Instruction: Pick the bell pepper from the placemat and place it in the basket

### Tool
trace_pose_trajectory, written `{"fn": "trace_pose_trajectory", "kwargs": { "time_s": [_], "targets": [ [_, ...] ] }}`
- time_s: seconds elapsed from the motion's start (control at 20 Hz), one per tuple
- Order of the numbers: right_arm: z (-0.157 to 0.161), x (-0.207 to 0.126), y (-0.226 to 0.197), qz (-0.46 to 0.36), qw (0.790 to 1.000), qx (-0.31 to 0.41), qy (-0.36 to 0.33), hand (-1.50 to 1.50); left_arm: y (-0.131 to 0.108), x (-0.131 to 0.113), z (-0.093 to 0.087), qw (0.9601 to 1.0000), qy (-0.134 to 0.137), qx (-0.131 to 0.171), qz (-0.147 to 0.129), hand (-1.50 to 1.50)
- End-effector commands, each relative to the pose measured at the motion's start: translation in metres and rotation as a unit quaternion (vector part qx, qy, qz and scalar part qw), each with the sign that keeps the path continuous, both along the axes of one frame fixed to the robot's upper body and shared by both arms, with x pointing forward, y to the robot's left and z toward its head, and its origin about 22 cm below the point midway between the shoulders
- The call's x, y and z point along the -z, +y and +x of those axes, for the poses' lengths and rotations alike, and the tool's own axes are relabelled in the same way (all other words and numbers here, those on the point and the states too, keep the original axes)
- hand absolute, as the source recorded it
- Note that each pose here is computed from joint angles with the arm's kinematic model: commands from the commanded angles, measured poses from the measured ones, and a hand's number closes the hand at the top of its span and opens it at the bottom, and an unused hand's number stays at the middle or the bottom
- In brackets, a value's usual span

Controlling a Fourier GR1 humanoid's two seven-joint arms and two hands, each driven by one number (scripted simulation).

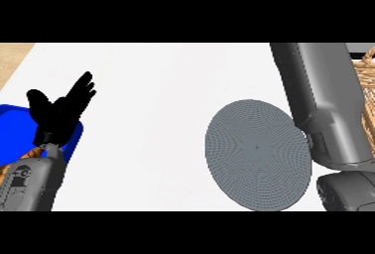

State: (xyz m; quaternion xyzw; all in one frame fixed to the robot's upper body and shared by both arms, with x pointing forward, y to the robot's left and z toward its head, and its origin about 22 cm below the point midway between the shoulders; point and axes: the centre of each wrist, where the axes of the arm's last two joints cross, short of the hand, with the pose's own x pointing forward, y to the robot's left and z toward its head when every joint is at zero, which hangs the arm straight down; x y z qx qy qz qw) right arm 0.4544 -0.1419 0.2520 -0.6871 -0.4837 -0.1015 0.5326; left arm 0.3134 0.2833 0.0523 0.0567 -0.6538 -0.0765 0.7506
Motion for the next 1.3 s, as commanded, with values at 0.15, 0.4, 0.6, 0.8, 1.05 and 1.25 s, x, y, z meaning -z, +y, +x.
{"fn": "trace_pose_trajectory", "kwargs": {
  "time_s": [0.15, 0.4, 0.6, 0.8, 1.05, 1.25],
  "targets": [
    [0.010, -0.048, -0.021, 0.043, 0.991, 0.122, -0.033, 1.50, 0.003, 0.000, -0.001, 1.0000, 0.000, -0.007, 0.004, 0.00],
    [0.016, -0.045, -0.036, 0.030, 0.983, 0.181, -0.003, 1.50, -0.001, 0.003, 0.000, 0.9999, 0.007, -0.013, -0.004, 0.00],
    [0.018, -0.048, -0.077, 0.013, 0.972, 0.235, 0.018, 1.50, 0.009, 0.006, -0.002, 0.9997, 0.005, -0.023, -0.008, 0.00],
    [0.019, -0.037, -0.079, 0.033, 0.967, 0.252, 0.025, 1.50, 0.009, 0.004, -0.001, 0.9996, 0.005, -0.026, 0.000, 0.00],
    [0.018, -0.023, -0.082, 0.041, 0.968, 0.245, 0.019, 1.50, 0.001, 0.017, -0.011, 0.9989, 0.002, -0.047, -0.005, 0.00],
    [0.016, -0.017, -0.111, 0.027, 0.965, 0.259, 0.032, 1.50, 0.024, 0.006, -0.016, 0.9989, 0.015, -0.045, -0.008, 0.00]
  ]
}}
